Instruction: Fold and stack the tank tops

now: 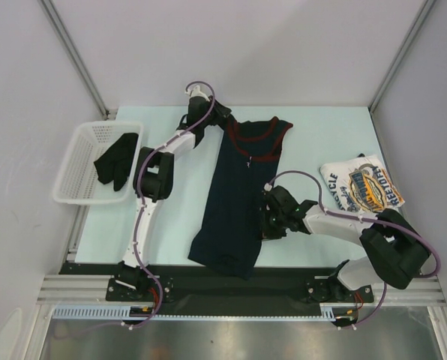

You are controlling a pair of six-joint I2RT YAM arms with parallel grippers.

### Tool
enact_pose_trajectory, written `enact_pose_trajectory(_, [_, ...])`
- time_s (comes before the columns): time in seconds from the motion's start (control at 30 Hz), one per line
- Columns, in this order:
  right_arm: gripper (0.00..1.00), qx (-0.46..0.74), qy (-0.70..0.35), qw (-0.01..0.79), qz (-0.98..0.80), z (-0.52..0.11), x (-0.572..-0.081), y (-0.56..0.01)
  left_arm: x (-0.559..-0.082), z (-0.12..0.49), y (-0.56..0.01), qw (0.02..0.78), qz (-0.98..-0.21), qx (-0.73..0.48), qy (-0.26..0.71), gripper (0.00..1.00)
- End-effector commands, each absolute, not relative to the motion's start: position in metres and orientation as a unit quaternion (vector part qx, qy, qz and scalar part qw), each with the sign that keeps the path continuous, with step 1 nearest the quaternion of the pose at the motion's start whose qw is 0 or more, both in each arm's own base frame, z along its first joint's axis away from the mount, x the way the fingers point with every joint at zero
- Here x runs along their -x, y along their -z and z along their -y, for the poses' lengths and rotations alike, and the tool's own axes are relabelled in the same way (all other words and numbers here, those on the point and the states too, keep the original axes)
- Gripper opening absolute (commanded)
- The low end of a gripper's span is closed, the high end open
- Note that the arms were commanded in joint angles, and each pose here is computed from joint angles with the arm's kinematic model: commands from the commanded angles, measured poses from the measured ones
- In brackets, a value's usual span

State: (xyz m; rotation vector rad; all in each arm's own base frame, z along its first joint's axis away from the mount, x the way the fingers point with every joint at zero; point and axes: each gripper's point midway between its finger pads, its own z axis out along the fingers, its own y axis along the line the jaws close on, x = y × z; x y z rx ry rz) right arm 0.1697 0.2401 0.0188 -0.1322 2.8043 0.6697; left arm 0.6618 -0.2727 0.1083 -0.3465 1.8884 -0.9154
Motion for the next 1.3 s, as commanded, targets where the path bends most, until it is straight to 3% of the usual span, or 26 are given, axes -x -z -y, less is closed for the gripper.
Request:
enact_pose_trajectory(0.0, [0.00,0.040,-0.221,0.109,-0.968,-0.230,-0.158,-0.020,-0.680,0.270,-0.155,0.557,-0.726,0.116,0.385,0.36])
enact_pose_trajectory(0.17, [0.00,0.042,-0.222,0.102,-0.969,-0.229,-0.155,-0.021,-0.680,0.245,-0.146,0.557,-0.739,0.145,0.350,0.75])
enact_pose_trajectory(0.27, [0.01,0.045,-0.223,0.095,-0.969,-0.228,-0.151,-0.021,-0.682,0.240,-0.154,0.563,-0.737,0.129,0.351,0.84])
enact_pose_trajectory(0.43, [0.14,0.044,-0.225,0.099,-0.968,-0.227,-0.151,-0.024,-0.681,0.224,-0.137,0.539,-0.769,0.150,0.308,0.88])
enact_pose_trajectory(0.67, [0.28,0.046,-0.228,0.104,-0.967,-0.227,-0.152,-0.028,-0.657,0.225,-0.119,0.472,-0.805,0.158,0.323,0.98])
enact_pose_trajectory(0.9, [0.53,0.048,-0.221,0.126,-0.966,-0.224,-0.166,-0.038,-0.633,0.222,-0.131,0.455,-0.820,0.142,0.317,0.99])
enact_pose_trajectory(1.27, [0.57,0.017,-0.238,0.178,-0.955,-0.208,-0.220,-0.074,-0.619,0.251,-0.082,0.364,-0.837,0.199,0.357,1.00])
